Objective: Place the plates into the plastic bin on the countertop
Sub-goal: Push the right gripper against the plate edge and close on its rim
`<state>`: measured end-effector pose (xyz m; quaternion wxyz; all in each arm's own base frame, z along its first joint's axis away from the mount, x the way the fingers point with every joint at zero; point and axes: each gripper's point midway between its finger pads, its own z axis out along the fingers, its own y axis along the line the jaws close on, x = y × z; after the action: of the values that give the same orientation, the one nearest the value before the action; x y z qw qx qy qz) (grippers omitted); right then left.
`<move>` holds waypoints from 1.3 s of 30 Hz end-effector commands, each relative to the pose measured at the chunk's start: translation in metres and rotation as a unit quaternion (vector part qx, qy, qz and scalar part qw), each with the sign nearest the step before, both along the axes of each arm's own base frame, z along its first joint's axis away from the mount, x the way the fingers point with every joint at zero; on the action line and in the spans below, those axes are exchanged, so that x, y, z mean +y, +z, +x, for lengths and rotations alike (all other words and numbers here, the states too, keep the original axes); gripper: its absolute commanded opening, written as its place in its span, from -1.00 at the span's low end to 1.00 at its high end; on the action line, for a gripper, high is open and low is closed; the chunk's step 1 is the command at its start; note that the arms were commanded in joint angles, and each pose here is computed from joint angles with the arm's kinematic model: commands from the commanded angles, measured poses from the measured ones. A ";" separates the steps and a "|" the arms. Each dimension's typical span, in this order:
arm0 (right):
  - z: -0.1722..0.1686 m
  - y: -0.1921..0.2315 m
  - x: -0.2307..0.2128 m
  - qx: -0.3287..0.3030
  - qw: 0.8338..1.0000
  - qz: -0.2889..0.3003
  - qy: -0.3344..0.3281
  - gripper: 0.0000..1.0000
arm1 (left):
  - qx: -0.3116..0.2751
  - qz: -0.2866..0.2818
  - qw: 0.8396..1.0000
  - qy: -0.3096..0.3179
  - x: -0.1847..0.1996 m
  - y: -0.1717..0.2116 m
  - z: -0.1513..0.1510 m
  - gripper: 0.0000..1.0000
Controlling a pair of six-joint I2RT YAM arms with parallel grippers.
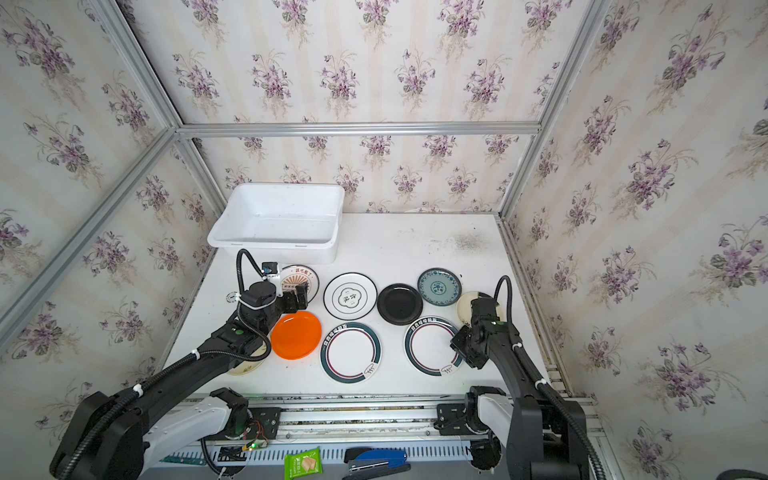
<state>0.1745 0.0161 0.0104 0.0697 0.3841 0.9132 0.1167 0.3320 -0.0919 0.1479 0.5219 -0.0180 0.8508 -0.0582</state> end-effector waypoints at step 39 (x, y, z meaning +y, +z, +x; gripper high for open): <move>-0.001 -0.004 0.002 -0.069 0.998 -0.002 0.005 -0.81 | 0.005 -0.006 1.000 0.002 -0.002 0.002 0.003 0.99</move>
<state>0.1927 0.0285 0.0179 0.1617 0.3514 0.9031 0.1862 0.3320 -0.0924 0.1439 0.5095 -0.0188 0.8584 -0.0567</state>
